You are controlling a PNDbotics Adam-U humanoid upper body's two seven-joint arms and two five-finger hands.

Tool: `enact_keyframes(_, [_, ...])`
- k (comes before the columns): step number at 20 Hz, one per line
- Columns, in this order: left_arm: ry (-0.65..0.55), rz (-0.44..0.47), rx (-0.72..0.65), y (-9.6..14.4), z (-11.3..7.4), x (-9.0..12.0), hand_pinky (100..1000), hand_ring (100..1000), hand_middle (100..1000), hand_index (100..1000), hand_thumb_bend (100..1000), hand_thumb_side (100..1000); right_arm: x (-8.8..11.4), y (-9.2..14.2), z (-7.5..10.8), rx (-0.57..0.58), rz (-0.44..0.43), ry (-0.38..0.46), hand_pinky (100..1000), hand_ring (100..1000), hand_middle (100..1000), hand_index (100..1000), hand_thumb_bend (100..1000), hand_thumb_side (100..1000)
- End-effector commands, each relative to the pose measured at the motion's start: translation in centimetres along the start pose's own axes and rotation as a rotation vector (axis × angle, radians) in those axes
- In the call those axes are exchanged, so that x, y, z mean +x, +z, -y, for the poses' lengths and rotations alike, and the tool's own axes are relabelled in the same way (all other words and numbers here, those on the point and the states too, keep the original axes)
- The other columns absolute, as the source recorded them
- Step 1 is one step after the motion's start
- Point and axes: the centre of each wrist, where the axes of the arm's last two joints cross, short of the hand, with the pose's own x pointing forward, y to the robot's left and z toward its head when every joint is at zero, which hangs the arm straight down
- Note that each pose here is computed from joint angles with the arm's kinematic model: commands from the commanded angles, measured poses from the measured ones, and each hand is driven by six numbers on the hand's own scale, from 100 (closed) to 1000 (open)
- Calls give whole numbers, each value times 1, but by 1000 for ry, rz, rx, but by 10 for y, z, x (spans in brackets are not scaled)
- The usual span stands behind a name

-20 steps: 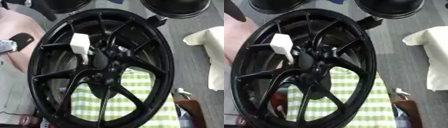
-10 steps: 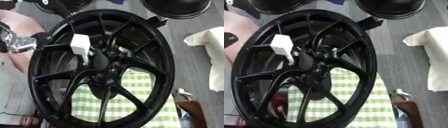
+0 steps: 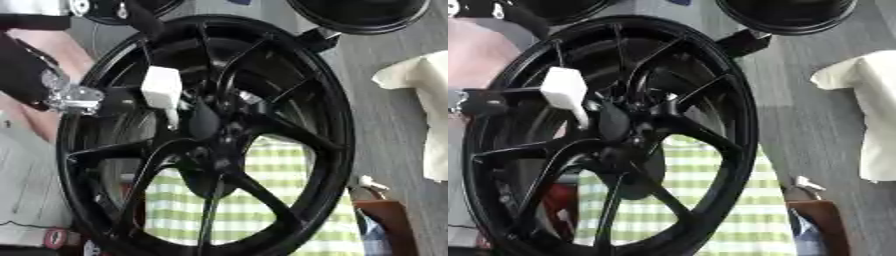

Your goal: Pull the pin out of the wheel hub.

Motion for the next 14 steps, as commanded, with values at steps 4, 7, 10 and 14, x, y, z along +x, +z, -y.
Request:
enact_keyframes(4, [-11, -68, 8, 0, -4, 5, 1000, 948, 859, 975, 384, 690, 7, -5, 2, 10, 21, 4, 999, 811, 666, 618, 100, 625])
enact_keyframes(7, [-7, -93, 10, -2, -2, 5, 1000, 950, 863, 977, 385, 685, 6, -6, 1, 11, 18, 0, 1000, 812, 665, 617, 100, 632])
enact_keyframes(10, [-8, -112, 11, -4, -1, 5, 1000, 960, 874, 981, 400, 671, 6, -6, 0, 14, 17, -3, 1000, 812, 665, 616, 100, 637])
enact_keyframes(14, [-9, -127, 6, -6, 2, 5, 1000, 960, 874, 979, 404, 673, 5, -6, 0, 14, 14, -5, 1000, 812, 664, 615, 100, 643])
